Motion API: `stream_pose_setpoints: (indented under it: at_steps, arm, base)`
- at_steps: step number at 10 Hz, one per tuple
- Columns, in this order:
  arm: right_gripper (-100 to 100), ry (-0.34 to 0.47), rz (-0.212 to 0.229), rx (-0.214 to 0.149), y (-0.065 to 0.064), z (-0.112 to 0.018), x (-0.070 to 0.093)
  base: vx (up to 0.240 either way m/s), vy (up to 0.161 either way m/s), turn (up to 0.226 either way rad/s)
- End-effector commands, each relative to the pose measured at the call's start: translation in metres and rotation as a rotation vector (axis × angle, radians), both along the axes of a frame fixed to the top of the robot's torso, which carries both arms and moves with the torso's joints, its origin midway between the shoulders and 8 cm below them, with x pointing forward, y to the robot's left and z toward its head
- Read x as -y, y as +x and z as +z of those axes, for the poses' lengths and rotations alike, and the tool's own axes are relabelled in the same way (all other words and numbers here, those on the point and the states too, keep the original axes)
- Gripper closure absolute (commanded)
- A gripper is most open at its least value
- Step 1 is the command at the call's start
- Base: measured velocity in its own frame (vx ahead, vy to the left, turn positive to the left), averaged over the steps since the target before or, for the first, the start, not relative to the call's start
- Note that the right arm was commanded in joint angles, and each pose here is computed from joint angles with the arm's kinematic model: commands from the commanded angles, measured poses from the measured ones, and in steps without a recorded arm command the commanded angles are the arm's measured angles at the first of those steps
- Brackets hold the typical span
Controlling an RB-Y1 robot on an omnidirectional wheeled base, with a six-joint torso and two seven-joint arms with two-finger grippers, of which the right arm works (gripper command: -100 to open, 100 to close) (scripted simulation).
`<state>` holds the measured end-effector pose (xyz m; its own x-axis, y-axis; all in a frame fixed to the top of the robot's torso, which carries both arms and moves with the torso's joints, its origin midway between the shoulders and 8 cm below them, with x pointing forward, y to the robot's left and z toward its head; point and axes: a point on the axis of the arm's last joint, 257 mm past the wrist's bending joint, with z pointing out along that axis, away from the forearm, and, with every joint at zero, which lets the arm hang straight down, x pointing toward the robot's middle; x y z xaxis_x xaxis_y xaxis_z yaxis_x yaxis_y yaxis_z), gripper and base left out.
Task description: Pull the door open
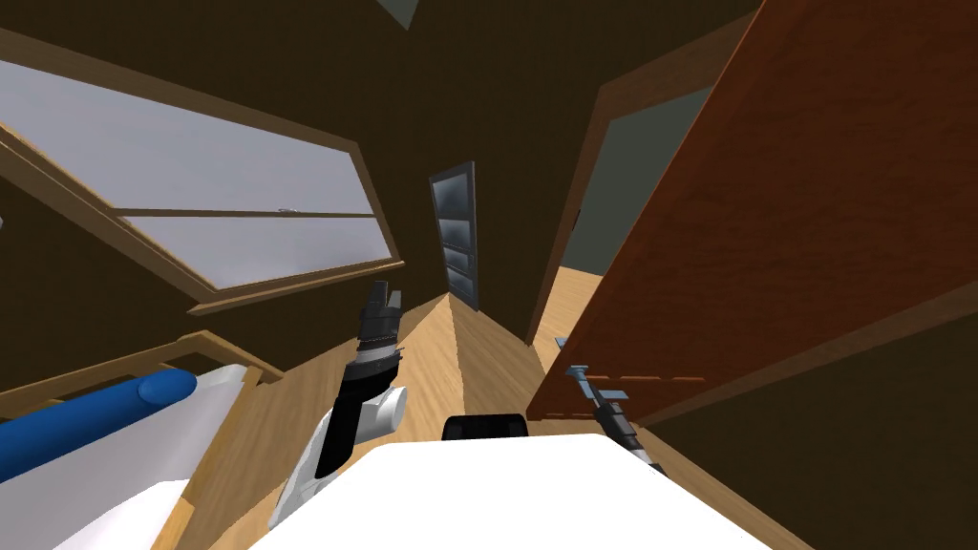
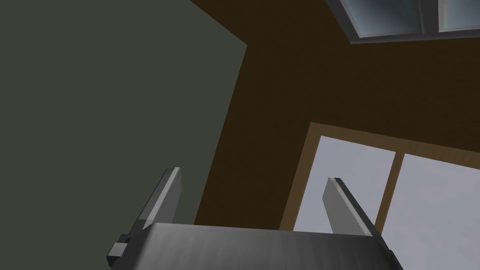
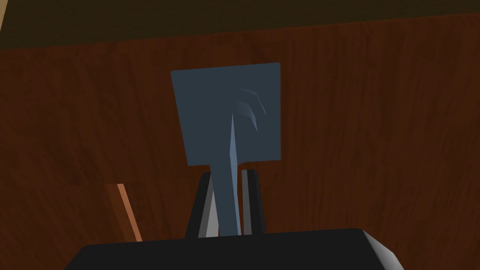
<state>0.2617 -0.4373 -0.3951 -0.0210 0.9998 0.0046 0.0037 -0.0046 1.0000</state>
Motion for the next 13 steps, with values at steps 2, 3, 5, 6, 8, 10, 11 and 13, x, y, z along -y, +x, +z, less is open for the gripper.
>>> stream_pose_setpoints:
  at_steps: [2, 3, 5, 6, 8, 10, 11, 13]
  arm:
    - [100, -0.004, 0.006, 0.003, -0.003, 0.0021, 0.0039]
    - [100, -0.004, 0.01, 0.003, -0.0037, 0.0024, 0.0042]
    - [100, 0.0, 0.016, -0.002, -0.0024, -0.0003, 0.0009]
    - [100, 0.0, 0.018, -0.001, -0.0019, -0.0001, 0.0011]
    - [100, -0.001, 0.023, 0.0, -0.0008, 0.0004, 0.0017]
    - [100, -0.002, 0.027, 0.001, 0.0006, 0.0009, 0.0022]
    - [100, -0.003, 0.03, 0.001, 0.0012, 0.0012, 0.0025]
    - [100, -0.003, 0.034, 0.002, 0.0024, 0.0018, 0.0031]
  base:
    - [-0.255, -0.053, 0.168]
    - [-0.211, -0.042, 0.106]
    - [-0.132, -0.028, 0.085]
    - [-0.234, -0.063, 0.189]
    - [-0.194, -0.045, 0.147]
    - [-0.22, -0.077, 0.139]
    - [-0.211, -0.07, 0.161]
    - [-0.201, -0.046, 0.144]
